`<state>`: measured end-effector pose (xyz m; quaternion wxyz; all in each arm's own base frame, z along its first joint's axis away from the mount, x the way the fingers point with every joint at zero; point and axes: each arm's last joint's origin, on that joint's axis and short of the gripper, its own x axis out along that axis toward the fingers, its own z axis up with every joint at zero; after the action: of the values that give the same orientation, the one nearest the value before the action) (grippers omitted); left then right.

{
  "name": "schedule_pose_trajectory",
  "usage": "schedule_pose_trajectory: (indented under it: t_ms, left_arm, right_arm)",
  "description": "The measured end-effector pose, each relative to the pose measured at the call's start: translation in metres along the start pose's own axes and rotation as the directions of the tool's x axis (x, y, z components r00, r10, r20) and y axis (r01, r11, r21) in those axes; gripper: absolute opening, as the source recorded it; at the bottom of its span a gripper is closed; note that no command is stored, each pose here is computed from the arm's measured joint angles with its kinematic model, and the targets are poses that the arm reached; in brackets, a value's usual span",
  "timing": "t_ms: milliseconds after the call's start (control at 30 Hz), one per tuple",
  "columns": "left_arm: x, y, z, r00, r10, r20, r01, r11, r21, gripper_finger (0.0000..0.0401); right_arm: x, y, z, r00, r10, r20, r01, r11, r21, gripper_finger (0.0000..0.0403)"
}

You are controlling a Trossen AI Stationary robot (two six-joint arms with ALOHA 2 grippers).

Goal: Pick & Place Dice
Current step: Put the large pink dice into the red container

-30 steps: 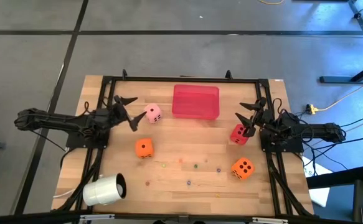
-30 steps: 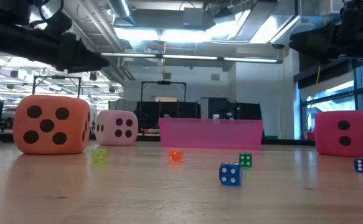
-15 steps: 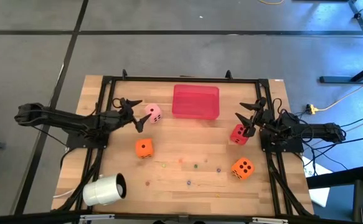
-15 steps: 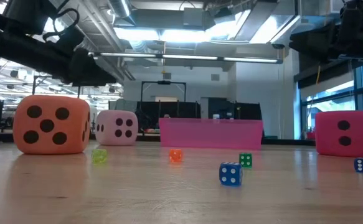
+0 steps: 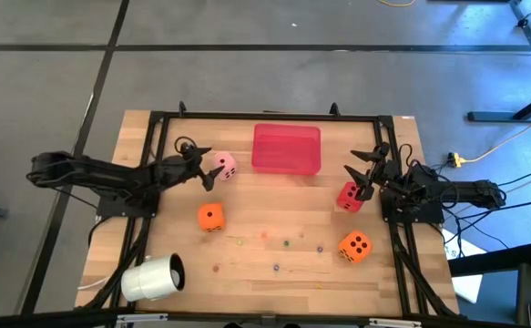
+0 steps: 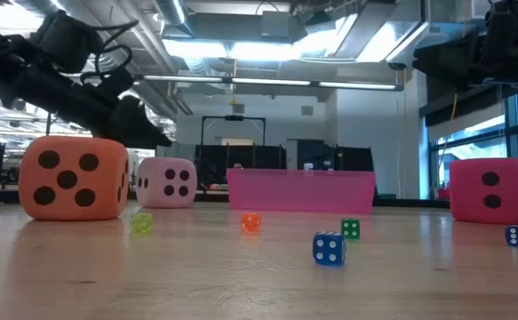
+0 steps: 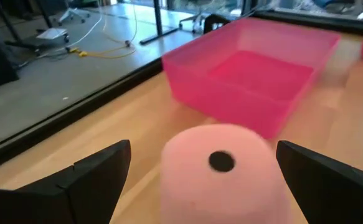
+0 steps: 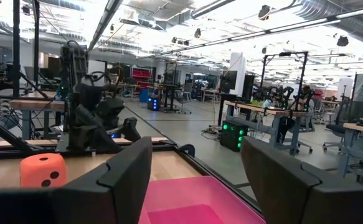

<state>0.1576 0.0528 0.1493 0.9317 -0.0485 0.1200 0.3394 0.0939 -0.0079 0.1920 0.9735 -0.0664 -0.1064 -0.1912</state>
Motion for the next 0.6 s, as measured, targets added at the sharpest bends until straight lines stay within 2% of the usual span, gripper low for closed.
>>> schedule_pose_trajectory:
  t_ms: [200,600]
  left_arm:
    - [0.005,-0.001,0.002,0.997,-0.068,0.022,0.068,0.997,-0.021,0.0400]
    - [0.012,-0.002,-0.010,0.998,-0.034,-0.046,0.035,0.999,0.020,0.0400]
  right_arm:
    - [0.000,0.000,0.000,1.000,0.000,-0.001,0.000,1.000,-0.001,0.0247]
    - [0.000,0.000,0.000,1.000,-0.002,-0.002,0.002,1.000,-0.001,0.0247]
